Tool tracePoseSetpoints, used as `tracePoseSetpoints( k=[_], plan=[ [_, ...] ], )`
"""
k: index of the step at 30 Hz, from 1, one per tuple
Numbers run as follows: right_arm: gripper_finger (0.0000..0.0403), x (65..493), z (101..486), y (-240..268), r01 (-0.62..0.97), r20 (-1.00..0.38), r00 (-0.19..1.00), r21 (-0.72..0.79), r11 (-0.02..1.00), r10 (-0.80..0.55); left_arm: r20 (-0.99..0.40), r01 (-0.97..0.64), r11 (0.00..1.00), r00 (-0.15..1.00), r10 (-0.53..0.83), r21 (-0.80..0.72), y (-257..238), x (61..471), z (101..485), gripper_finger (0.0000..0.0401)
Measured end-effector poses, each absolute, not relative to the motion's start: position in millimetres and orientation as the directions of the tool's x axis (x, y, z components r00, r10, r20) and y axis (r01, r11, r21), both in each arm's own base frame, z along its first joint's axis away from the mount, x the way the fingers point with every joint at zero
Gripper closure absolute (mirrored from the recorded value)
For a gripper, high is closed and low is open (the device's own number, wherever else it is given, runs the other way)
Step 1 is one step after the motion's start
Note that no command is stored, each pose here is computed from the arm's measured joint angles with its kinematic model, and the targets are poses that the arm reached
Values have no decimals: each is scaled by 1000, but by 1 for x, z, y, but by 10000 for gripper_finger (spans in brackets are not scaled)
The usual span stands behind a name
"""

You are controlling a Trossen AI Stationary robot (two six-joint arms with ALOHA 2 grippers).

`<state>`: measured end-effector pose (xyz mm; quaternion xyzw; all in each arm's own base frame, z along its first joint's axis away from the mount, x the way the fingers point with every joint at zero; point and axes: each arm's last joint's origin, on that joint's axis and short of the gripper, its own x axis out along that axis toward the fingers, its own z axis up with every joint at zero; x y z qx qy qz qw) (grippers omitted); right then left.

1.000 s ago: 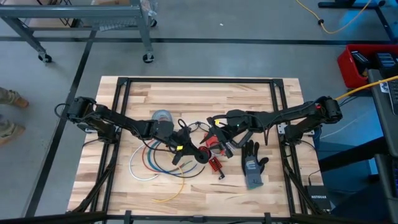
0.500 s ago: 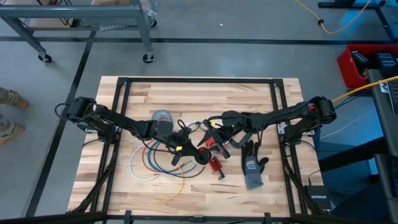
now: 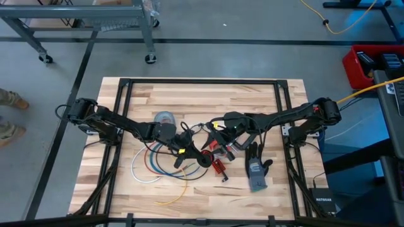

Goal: Coil cords
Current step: Uncoil the red wire from the spool

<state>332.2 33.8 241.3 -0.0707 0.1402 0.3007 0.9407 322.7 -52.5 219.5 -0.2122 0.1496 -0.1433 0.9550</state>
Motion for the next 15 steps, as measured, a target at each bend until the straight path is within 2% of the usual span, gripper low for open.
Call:
tracePoseSetpoints(
  k=[15],
  plan=[
    [321,332,244,35,-625,-276,758,-47,779,591,-239,203,866,910,-339,-456,-53,322,218,397]
  ],
)
